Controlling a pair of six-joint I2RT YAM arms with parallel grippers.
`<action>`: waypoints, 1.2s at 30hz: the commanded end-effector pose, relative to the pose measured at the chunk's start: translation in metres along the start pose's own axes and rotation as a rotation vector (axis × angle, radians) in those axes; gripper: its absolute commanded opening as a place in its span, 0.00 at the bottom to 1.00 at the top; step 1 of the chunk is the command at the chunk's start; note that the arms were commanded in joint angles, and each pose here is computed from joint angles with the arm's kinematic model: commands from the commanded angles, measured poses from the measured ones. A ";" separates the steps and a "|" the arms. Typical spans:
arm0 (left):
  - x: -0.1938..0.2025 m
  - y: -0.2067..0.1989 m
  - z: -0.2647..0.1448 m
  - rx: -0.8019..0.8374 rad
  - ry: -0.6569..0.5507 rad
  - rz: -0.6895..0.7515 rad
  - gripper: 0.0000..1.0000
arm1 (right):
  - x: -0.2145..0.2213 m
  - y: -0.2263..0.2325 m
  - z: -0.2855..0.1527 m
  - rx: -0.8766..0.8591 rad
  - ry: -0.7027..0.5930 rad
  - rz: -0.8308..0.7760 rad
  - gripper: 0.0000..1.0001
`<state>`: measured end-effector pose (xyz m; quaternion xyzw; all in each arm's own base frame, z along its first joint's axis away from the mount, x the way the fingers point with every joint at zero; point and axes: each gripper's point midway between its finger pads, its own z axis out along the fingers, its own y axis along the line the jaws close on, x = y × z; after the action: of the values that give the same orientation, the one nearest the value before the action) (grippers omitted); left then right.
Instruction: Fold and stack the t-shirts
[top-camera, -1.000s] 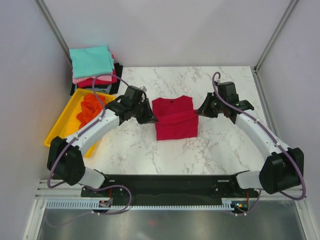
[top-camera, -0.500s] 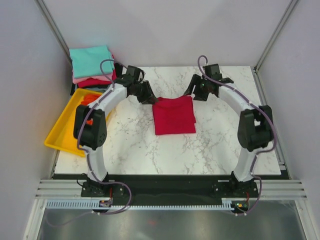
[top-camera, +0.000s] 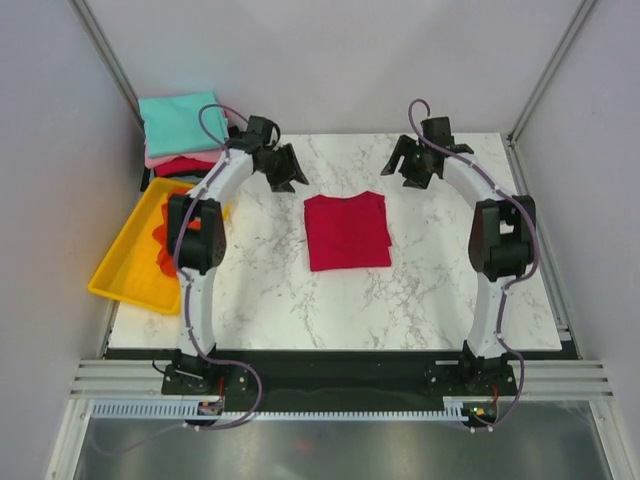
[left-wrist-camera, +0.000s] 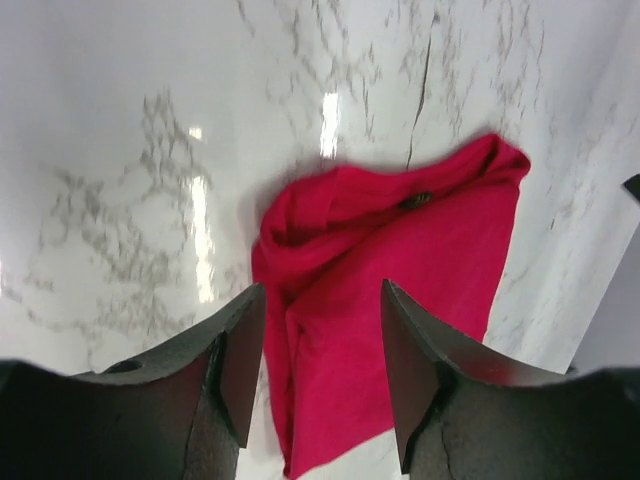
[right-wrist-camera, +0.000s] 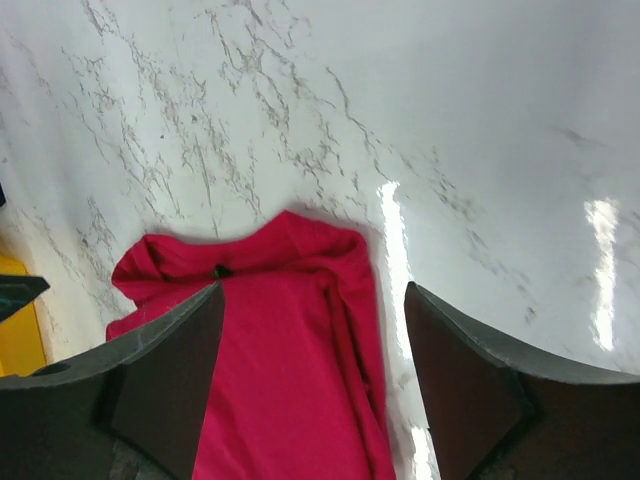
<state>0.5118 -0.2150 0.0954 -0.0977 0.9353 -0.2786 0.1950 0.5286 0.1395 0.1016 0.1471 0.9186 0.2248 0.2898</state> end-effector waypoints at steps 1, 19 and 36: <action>0.012 -0.001 -0.038 -0.013 -0.087 0.143 0.57 | -0.010 -0.004 -0.052 0.019 -0.106 -0.050 0.81; 0.066 0.017 0.035 0.105 -0.099 0.207 0.77 | 0.107 -0.035 -0.094 -0.074 0.012 -0.050 0.91; 0.064 0.021 0.083 0.126 -0.037 0.185 0.07 | 0.146 -0.049 -0.093 -0.097 0.083 -0.063 0.90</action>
<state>0.4878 -0.2498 0.0240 -0.0126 0.9115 -0.3141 0.2653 0.3486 0.1208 0.0763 0.1112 0.9274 0.2522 0.2530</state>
